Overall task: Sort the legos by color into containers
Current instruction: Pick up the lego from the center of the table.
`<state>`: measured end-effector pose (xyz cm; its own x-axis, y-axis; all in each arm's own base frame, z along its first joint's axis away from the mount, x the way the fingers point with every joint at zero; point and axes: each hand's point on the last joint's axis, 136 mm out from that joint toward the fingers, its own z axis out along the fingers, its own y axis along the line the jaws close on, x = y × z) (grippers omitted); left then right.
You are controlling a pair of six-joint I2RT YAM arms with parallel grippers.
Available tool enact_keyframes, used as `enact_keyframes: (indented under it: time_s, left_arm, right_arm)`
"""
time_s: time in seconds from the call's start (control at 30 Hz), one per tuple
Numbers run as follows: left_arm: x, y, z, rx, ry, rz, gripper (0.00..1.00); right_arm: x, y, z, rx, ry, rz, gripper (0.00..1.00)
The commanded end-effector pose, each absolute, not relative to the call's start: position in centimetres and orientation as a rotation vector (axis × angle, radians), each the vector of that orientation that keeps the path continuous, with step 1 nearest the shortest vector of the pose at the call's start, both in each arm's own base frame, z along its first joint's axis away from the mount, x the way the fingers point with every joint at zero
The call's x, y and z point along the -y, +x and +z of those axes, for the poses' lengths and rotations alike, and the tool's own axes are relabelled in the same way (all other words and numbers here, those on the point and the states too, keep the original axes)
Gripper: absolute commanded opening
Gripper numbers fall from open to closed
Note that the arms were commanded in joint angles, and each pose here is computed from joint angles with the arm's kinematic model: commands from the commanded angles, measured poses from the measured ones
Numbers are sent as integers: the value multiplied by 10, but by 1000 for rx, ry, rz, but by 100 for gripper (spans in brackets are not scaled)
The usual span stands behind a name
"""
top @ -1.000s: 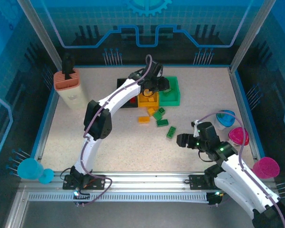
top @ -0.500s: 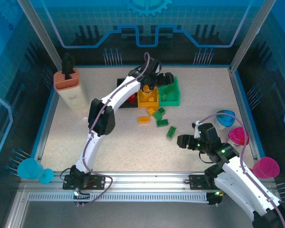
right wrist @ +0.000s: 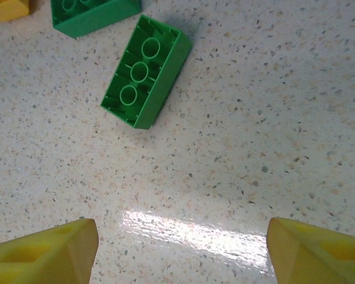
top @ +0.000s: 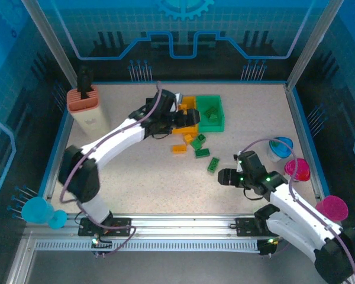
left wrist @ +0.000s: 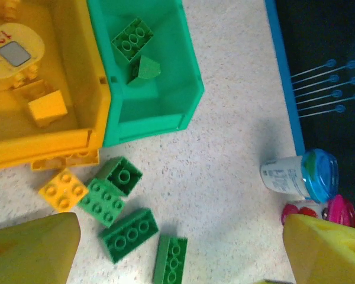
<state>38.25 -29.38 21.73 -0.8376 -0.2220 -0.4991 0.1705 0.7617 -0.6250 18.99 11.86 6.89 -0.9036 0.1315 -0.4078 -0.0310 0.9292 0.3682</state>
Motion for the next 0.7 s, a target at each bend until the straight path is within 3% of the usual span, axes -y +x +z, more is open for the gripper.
enact_keyframes:
  time_s: [0.0,0.33,0.67]
  left_arm:
    - [271,360,218,-2337,-38,-859,89]
    - [215,267,158,-2457,-27,-657,89]
    - [171,215,123,-2503,-128,-602,89]
  right_arm:
    - [-134,208,82,-2603,66,536,75]
    - [-149,246,68,-2649,121,375,63]
    - [-161,271,43,-2727,129,270,62]
